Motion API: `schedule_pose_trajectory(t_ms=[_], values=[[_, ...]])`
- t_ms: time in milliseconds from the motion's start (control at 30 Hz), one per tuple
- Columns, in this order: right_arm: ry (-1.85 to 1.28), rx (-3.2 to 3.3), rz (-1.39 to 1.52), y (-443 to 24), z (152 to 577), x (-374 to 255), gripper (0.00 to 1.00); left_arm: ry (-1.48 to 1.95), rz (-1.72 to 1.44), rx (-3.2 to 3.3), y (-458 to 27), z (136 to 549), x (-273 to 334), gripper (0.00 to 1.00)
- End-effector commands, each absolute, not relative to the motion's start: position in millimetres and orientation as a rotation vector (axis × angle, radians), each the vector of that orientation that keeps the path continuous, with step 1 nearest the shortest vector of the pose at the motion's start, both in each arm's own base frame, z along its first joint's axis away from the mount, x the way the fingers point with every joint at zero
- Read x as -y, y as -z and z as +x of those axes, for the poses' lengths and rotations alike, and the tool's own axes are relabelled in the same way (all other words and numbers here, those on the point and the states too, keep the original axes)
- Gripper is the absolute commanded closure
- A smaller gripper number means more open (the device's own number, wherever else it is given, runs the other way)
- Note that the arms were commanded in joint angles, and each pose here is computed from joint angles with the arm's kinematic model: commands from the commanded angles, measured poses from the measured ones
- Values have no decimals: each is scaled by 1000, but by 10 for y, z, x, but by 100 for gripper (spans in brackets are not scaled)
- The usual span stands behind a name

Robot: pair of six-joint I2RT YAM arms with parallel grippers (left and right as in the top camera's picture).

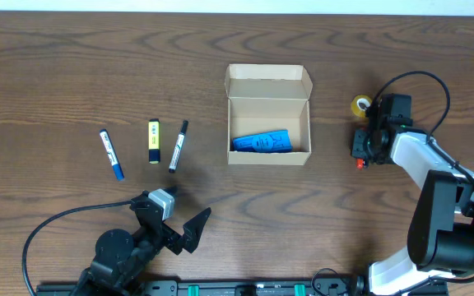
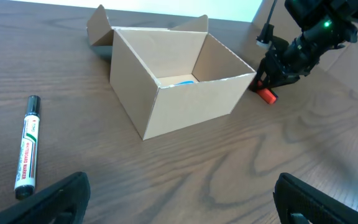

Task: Pack container
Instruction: 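Lift the red stapler with the right gripper and carry it over the box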

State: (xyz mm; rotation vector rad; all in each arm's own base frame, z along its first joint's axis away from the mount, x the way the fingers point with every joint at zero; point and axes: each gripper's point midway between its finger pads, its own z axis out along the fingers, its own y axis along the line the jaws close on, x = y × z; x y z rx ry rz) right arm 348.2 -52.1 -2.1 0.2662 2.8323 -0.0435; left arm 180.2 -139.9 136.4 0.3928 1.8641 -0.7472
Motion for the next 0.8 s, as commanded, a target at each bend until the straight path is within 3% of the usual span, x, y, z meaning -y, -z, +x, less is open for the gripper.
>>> schedule_pose_trajectory(t_ms=[0,367,567,767], values=[[66,-2836,298,-91,3572,596,91,739,391,-1883,-1264,1807,1397,5],[-30,-2644,105,-1525,4100,268,90,739,391,-1883,-1264,1807,1397,5],[-269,-2458,-292,-2243,4170,-670,94,739,391,-1883,-1263,1806,1396,5],[-307,-2324,-823,-2276,3938,-1547,94,739,391,-1883,-1263,1806,1396,5]])
